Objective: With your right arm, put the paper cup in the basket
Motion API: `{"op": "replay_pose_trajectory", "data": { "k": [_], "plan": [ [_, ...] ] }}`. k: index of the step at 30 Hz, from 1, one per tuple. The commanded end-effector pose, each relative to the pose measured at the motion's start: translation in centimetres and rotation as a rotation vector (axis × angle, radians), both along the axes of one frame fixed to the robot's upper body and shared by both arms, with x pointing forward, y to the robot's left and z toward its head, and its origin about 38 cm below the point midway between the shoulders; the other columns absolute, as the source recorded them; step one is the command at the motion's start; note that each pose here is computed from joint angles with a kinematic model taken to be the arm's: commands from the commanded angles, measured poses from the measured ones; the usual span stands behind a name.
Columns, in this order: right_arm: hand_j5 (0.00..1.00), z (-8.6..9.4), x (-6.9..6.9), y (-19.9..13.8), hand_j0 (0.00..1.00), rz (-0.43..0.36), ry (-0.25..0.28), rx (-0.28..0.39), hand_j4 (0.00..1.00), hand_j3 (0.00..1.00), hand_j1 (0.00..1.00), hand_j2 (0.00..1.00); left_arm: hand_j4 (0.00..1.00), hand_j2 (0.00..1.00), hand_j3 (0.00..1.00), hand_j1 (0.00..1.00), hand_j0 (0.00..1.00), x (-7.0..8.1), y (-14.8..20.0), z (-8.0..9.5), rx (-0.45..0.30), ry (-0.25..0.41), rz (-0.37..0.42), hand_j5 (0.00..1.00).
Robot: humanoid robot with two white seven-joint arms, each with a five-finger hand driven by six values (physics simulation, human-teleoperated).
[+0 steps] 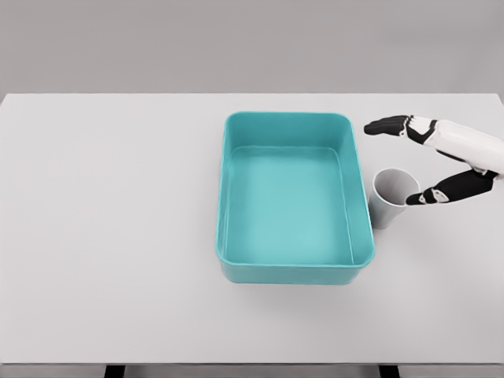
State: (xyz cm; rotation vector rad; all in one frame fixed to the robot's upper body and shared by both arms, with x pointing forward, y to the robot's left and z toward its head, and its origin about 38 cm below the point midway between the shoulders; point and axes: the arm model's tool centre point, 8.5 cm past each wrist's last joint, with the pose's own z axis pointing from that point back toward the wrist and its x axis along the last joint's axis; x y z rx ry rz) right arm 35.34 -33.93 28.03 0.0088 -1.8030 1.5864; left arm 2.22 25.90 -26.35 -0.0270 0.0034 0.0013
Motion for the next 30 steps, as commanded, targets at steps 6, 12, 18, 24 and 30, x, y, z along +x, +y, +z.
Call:
{"op": "replay_pose_trajectory", "data": {
  "k": [6,12,18,24,30],
  "plan": [
    [1.00,1.2,0.3,-1.6,1.00,-0.053,-0.065,-0.034,1.00,1.00,1.00,1.00,1.00,1.00,1.00,1.00,1.00,0.0,0.0,0.0,0.000,0.000,0.000,1.00],
    [1.00,-3.8,-1.1,-7.5,1.00,-0.252,0.242,0.194,1.00,1.00,1.00,1.00,1.00,1.00,1.00,1.00,1.00,0.0,0.0,0.0,0.000,0.000,0.000,1.00],
    [1.00,-7.3,-1.1,-4.6,1.00,-0.128,0.372,0.437,1.00,1.00,1.00,1.00,1.00,1.00,1.00,1.00,1.00,0.0,0.0,0.0,0.000,0.000,0.000,1.00],
    [1.00,-7.3,1.1,-3.9,1.00,-0.180,0.327,0.722,1.00,1.00,1.00,1.00,1.00,1.00,1.00,1.00,1.00,0.0,0.0,0.0,0.000,0.000,0.000,1.00],
    [1.00,-7.7,-0.3,-6.5,1.00,-0.247,0.405,0.597,1.00,1.00,1.00,1.00,1.00,1.00,1.00,1.00,1.00,0.1,0.0,0.0,0.000,-0.001,0.000,1.00]
  ]
}}
